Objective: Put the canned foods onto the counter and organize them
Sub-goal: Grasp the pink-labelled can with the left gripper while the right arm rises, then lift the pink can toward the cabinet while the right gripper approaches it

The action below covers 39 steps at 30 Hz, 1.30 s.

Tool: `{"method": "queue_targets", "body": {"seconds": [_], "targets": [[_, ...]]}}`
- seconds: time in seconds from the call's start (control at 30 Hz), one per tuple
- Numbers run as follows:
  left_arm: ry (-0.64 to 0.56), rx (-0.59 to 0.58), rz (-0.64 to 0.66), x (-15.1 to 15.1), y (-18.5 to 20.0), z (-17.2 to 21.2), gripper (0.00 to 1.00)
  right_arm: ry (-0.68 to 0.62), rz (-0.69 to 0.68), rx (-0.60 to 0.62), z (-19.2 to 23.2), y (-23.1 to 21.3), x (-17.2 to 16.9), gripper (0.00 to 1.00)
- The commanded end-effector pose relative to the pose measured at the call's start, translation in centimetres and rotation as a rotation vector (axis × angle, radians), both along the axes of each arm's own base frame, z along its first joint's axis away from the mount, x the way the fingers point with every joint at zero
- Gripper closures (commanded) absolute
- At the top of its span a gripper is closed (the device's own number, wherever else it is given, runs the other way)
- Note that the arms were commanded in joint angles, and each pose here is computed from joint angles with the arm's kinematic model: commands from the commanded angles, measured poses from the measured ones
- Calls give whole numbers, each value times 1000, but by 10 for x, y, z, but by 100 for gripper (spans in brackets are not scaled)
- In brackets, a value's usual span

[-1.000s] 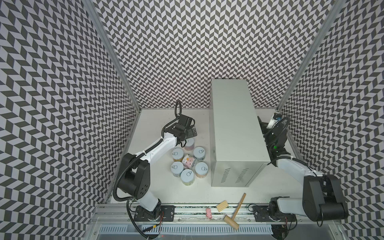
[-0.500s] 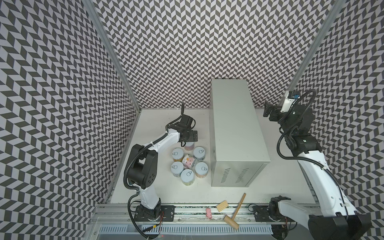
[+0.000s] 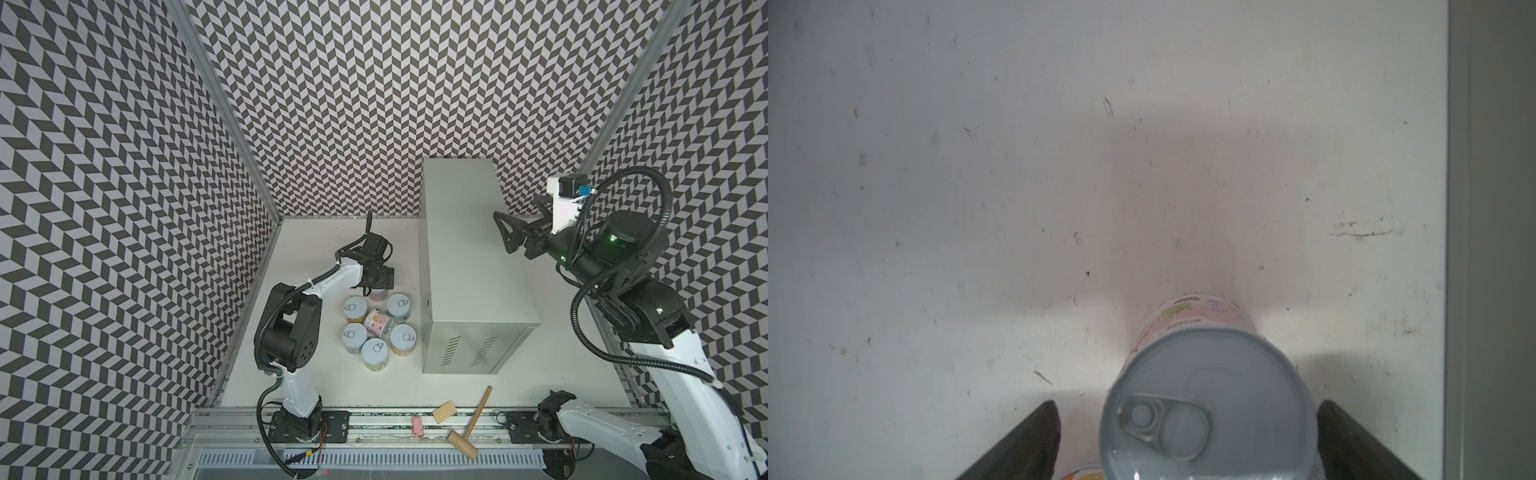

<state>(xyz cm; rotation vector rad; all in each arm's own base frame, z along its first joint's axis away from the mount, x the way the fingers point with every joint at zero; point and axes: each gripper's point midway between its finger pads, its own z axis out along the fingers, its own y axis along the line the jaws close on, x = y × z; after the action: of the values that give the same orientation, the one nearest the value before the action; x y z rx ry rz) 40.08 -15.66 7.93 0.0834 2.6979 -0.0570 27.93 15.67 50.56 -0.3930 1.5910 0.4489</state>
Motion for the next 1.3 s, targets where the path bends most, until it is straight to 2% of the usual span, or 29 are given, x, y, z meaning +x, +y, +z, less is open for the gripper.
{"method": "queue_targets", "body": {"seconds": [0.0,0.33,0.43,0.5,0.7,0.83,0.93,1.03,1.27], "targets": [[17,34,6,1,4,-3,5,61,91,-51,-14,24,-9,1],[9,66,15,4,10,-2,16,95,289,-194,-25,106,-58,1],[1,68,9,4,10,3,26,104,312,-258,-35,135,-70,1],[-10,66,11,5,11,9,34,103,325,-281,-40,150,-76,1],[-105,29,38,8,21,53,44,87,384,-267,-43,176,-87,1],[-161,-12,49,7,33,86,47,74,368,-250,-38,174,-86,1],[-224,-40,61,7,41,119,47,62,307,-243,-32,163,-80,1],[-307,-75,71,8,44,164,47,42,162,-234,-21,134,-67,1],[-490,-160,2,-9,40,263,47,0,8,-174,1,77,-68,1]]}}
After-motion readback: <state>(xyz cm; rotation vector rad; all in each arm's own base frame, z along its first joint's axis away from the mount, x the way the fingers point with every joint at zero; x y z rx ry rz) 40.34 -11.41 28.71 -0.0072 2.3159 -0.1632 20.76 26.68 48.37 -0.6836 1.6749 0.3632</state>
